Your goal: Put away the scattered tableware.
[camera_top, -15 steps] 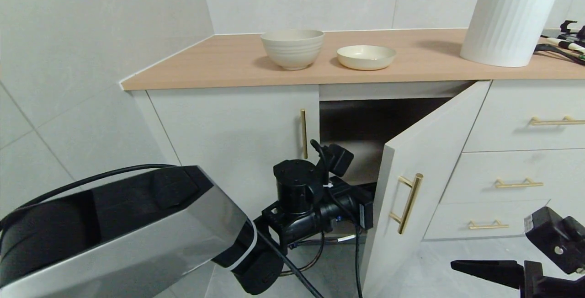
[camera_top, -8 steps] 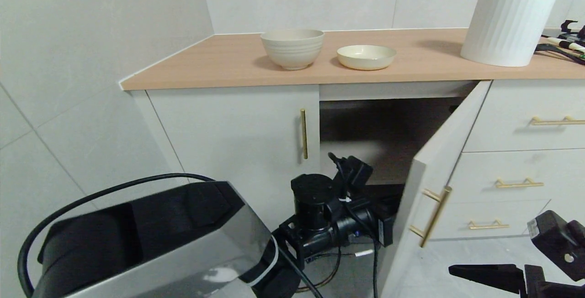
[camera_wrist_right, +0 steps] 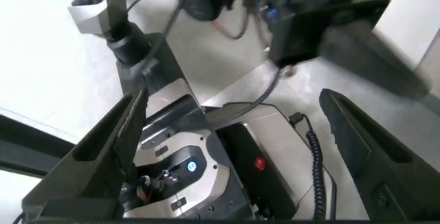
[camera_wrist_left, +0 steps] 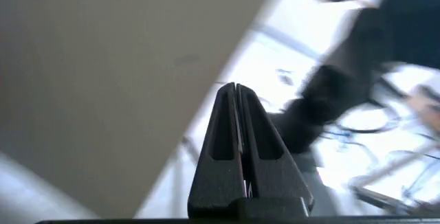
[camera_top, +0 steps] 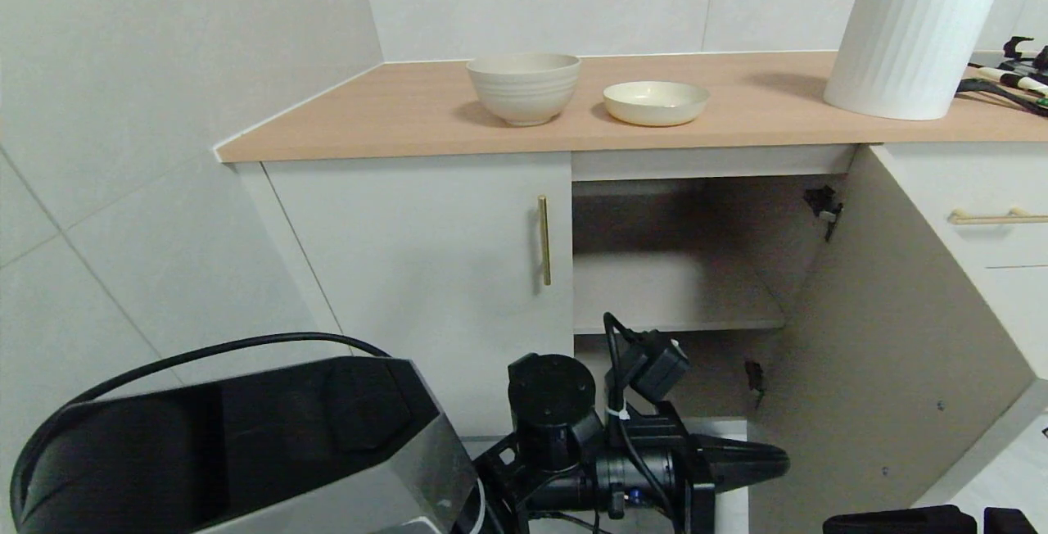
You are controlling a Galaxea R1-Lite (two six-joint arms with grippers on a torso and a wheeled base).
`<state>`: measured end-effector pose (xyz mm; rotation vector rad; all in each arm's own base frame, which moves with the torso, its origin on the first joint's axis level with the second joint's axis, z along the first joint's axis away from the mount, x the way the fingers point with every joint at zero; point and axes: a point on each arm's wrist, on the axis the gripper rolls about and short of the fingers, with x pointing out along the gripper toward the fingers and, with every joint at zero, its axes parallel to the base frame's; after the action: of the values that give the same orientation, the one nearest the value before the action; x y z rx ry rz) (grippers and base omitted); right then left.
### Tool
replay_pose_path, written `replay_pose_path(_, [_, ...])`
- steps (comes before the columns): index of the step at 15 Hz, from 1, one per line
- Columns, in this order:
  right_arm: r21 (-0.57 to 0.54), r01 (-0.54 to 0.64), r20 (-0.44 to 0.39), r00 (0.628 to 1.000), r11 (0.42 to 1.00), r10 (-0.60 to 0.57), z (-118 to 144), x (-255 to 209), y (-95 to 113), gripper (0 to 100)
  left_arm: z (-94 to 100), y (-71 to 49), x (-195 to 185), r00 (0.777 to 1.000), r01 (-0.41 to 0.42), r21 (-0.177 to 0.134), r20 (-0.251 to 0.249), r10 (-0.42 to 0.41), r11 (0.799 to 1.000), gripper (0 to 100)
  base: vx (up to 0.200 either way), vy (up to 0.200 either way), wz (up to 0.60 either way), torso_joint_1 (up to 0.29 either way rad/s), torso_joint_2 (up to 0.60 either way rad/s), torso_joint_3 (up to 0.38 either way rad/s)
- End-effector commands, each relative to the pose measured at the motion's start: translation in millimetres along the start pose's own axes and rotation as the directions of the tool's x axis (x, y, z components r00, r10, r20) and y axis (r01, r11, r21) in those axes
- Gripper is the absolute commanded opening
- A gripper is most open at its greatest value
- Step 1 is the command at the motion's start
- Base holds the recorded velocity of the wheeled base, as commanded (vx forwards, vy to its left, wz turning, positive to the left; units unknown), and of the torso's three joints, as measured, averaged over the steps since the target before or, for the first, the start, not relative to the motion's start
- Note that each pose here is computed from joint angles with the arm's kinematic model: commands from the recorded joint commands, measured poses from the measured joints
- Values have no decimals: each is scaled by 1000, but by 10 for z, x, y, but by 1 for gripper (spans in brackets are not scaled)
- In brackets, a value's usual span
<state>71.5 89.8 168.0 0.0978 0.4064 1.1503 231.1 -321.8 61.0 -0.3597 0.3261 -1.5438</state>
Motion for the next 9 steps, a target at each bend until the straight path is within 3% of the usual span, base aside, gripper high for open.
replay_pose_path(1, [-4, -3, 15, 1000, 1000, 3, 14, -24, 12, 100, 57, 34, -37, 999, -32, 28, 12, 32, 999, 0, 0, 0, 0, 0, 0, 0])
replay_pose_path(4, [-5, -2, 18, 1000, 1000, 2, 16, -28, 12, 100, 137, 213, -118, 988, -152, 66, 30, 150, 986, 0, 0, 0, 0, 0, 0, 0])
replay_pose_path(5, [-8, -3, 30, 1000, 1000, 3, 32, -37, 16, 100, 250, 318, -219, 965, -262, 108, 60, 256, 959, 0, 0, 0, 0, 0, 0, 0])
replay_pose_path(6, [-2, 25, 37, 999, 1000, -25, 51, -31, -4, 100, 373, 327, -325, 945, -326, 131, 77, 318, 936, 0, 0, 0, 0, 0, 0, 0])
replay_pose_path(7, [1, 39, 42, 998, 999, -39, 61, -32, -15, 100, 406, 322, -351, 940, -340, 134, 80, 332, 931, 0, 0, 0, 0, 0, 0, 0])
replay_pose_path(8, [34, 127, 81, 988, 991, -129, 157, -37, -86, 100, 652, 211, -581, 913, -408, 146, 92, 398, 901, 0, 0, 0, 0, 0, 0, 0])
replay_pose_path(9, [58, 172, 102, 979, 983, -177, 229, -35, -121, 100, 794, 95, -756, 898, -439, 139, 69, 434, 888, 0, 0, 0, 0, 0, 0, 0])
